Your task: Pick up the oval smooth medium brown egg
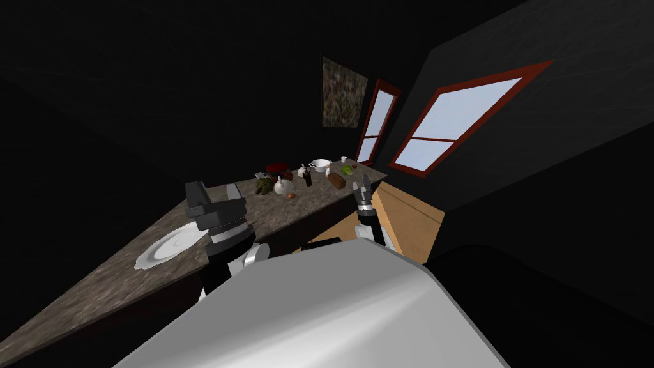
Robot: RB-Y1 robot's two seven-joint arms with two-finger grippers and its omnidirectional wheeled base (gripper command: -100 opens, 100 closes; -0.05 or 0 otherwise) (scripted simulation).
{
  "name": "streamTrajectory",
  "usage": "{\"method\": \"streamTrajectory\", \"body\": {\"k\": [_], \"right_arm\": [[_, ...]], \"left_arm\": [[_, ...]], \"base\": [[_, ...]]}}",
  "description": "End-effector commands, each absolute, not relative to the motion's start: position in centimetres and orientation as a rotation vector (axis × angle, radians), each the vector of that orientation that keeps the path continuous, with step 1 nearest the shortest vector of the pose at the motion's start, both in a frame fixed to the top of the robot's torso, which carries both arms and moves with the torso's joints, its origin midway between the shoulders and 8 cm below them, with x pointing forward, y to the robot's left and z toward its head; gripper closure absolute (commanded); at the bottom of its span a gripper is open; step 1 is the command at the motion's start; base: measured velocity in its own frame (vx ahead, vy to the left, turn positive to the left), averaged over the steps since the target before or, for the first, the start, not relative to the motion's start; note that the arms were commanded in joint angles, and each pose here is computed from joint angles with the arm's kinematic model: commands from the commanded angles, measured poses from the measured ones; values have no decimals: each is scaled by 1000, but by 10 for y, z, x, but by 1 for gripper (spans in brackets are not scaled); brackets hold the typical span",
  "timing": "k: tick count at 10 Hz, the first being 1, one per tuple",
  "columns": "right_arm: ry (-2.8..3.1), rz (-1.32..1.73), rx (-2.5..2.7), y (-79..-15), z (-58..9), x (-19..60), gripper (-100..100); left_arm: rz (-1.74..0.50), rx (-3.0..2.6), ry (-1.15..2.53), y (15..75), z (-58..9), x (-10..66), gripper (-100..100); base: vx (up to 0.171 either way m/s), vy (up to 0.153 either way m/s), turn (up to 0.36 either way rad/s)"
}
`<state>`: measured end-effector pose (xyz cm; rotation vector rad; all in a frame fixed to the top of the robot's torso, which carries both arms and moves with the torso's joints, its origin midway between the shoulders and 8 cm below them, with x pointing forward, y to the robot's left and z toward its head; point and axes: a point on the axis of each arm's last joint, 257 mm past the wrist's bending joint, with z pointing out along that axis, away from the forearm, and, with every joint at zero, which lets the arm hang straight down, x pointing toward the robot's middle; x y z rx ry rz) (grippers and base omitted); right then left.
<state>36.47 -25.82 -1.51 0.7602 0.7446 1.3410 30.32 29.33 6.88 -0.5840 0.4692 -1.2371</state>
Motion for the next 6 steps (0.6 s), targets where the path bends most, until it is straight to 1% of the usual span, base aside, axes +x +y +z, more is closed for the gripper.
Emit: {"method": "streamTrajectory", "body": {"k": [1, 3, 6], "right_arm": [[745, 1341, 760, -258, -15, 365, 0], [745, 1341, 760, -258, -15, 365, 0], [744, 1341, 760, -258, -15, 365, 0]], "left_arm": [[-1245, -570, 508, 288, 66, 310, -100], [-1254, -557, 575, 280, 58, 326, -100], [-1257, -558, 689, 270, 39, 360, -100]], "base": [[-22, 7, 25], [-73, 22, 43], [-122, 20, 56]]}}
